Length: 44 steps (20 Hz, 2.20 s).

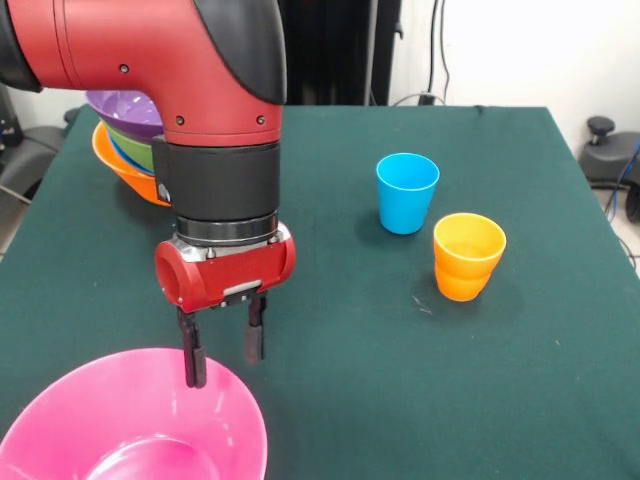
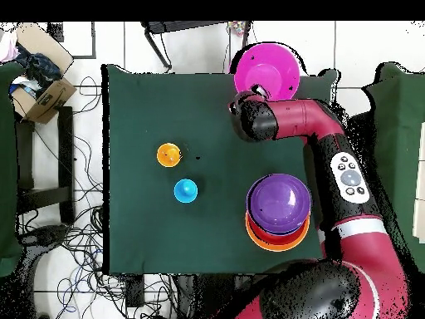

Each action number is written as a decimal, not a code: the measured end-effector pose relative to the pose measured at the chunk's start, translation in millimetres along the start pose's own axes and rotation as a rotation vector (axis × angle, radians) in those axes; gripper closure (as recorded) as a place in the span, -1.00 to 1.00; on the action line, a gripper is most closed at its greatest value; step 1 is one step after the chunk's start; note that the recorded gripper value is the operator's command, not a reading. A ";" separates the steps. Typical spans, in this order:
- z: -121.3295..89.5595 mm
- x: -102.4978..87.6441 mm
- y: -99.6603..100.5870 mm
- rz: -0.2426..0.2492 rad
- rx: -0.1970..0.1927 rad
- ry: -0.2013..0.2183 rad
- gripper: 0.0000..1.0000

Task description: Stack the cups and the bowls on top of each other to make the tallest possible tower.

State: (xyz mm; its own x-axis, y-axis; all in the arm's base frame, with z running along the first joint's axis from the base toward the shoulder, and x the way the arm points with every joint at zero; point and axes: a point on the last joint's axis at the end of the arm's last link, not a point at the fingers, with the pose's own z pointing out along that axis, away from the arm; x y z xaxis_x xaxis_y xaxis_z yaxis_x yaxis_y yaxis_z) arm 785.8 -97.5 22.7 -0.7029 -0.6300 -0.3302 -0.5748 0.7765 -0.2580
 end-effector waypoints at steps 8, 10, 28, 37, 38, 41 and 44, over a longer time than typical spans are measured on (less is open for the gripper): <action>6.7 11.7 -2.0 -0.021 0.053 -0.014 -1.00; 9.0 15.8 -1.1 -0.030 0.067 -0.013 -1.00; 20.3 20.7 13.7 -0.031 0.059 -0.006 -1.00; 13.4 22.6 4.8 -0.010 0.064 -0.007 -1.00; 13.1 22.9 4.1 -0.008 0.064 -0.007 -1.00; 10.3 26.8 -0.9 0.014 0.061 -0.007 -1.00; 8.9 33.6 0.4 0.025 0.050 -0.001 -1.00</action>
State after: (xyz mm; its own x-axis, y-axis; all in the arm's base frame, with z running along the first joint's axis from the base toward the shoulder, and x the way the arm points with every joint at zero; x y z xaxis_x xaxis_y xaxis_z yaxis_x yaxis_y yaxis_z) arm 765.6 -118.3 3.4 -0.7160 -0.6107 -0.3382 -0.5356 0.7913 -0.2948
